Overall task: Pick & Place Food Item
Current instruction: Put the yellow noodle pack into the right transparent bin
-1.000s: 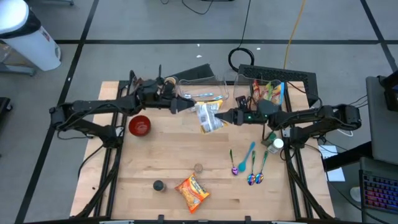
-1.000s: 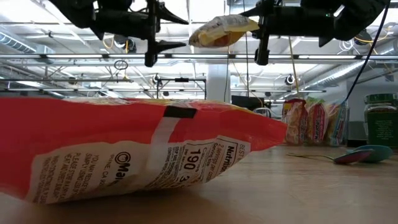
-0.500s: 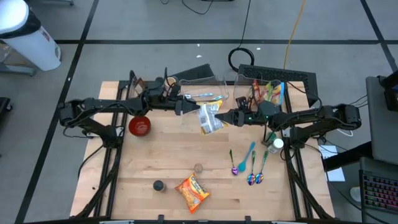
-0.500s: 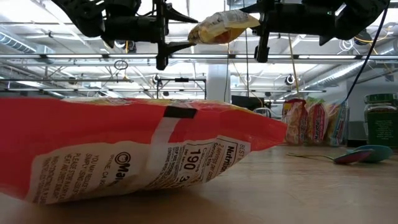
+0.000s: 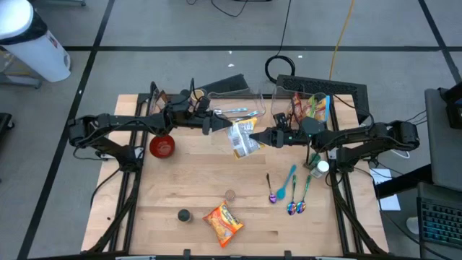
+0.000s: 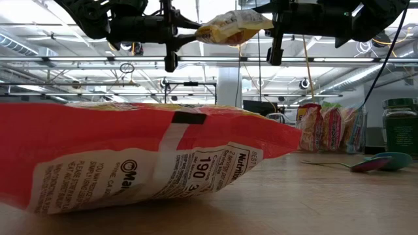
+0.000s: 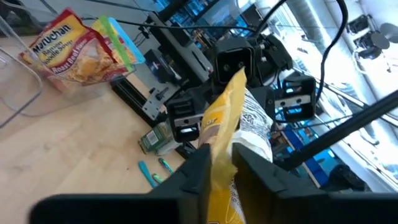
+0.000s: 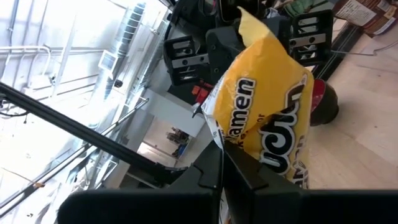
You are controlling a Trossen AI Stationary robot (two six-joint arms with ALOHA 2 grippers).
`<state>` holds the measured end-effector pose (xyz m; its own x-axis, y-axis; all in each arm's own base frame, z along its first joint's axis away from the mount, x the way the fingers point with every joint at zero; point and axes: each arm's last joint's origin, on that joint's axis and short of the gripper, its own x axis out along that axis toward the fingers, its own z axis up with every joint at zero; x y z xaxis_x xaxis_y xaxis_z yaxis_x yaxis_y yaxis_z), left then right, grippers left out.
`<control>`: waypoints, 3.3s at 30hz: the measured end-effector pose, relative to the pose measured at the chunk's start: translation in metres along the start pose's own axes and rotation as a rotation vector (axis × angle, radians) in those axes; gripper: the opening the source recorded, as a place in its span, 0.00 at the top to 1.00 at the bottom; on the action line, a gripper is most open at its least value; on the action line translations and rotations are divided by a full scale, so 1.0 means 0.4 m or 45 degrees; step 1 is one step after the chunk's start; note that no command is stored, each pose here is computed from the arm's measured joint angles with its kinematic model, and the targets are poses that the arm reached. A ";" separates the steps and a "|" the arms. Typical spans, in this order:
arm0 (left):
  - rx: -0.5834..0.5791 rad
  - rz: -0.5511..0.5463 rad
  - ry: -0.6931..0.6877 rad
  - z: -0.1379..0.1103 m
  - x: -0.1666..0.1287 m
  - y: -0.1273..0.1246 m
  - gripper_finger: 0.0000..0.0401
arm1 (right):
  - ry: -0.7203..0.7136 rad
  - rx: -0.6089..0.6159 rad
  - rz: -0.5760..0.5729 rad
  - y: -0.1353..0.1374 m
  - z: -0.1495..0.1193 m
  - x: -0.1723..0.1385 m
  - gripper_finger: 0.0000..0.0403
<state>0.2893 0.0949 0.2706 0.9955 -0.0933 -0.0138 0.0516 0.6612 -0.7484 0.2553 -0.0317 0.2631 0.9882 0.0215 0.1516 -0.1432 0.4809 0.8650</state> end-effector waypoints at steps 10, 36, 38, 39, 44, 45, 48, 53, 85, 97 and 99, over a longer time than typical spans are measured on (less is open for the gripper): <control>0.113 -0.171 -0.027 0.015 -0.002 -0.026 0.99 | -0.039 -0.054 0.037 0.008 0.005 0.000 0.95; 0.610 -0.214 0.311 0.183 0.027 -0.228 1.00 | -0.519 -0.367 0.349 0.051 0.145 -0.053 0.43; 0.647 -0.213 0.326 0.192 0.024 -0.241 1.00 | -0.536 -0.431 0.349 0.055 0.157 -0.060 0.43; 0.659 -0.211 0.333 0.196 0.022 -0.247 1.00 | -0.526 -0.467 0.351 0.060 0.165 -0.061 0.44; 0.687 -0.194 0.368 0.199 0.016 -0.253 1.00 | -0.222 -0.628 0.234 0.120 0.214 -0.006 0.46; 0.688 -0.189 0.375 0.198 0.016 -0.251 1.00 | -0.121 -0.661 0.190 0.138 0.226 0.010 0.46; 0.676 -0.161 0.393 0.198 0.012 -0.242 1.00 | 0.164 -0.769 0.049 0.187 0.261 0.052 0.47; 0.658 -0.134 0.425 0.195 0.008 -0.234 1.00 | 0.388 -0.874 0.012 0.269 0.317 0.111 0.46; 0.597 -0.050 0.543 0.171 0.001 -0.216 1.00 | 0.886 -1.068 -0.287 0.211 0.225 0.268 0.59; 0.595 -0.038 0.549 0.170 0.000 -0.215 1.00 | 0.852 -1.085 -0.258 0.223 0.230 0.267 0.83; 0.600 -0.038 0.550 0.170 0.000 -0.215 1.00 | 0.856 -1.083 -0.261 0.222 0.230 0.267 0.86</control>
<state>0.2903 0.0887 0.3799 0.8767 -0.3435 -0.3368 0.2060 0.9007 -0.3824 0.3430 -0.0672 0.4001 0.8539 0.2206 -0.4713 -0.1440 0.9705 0.1933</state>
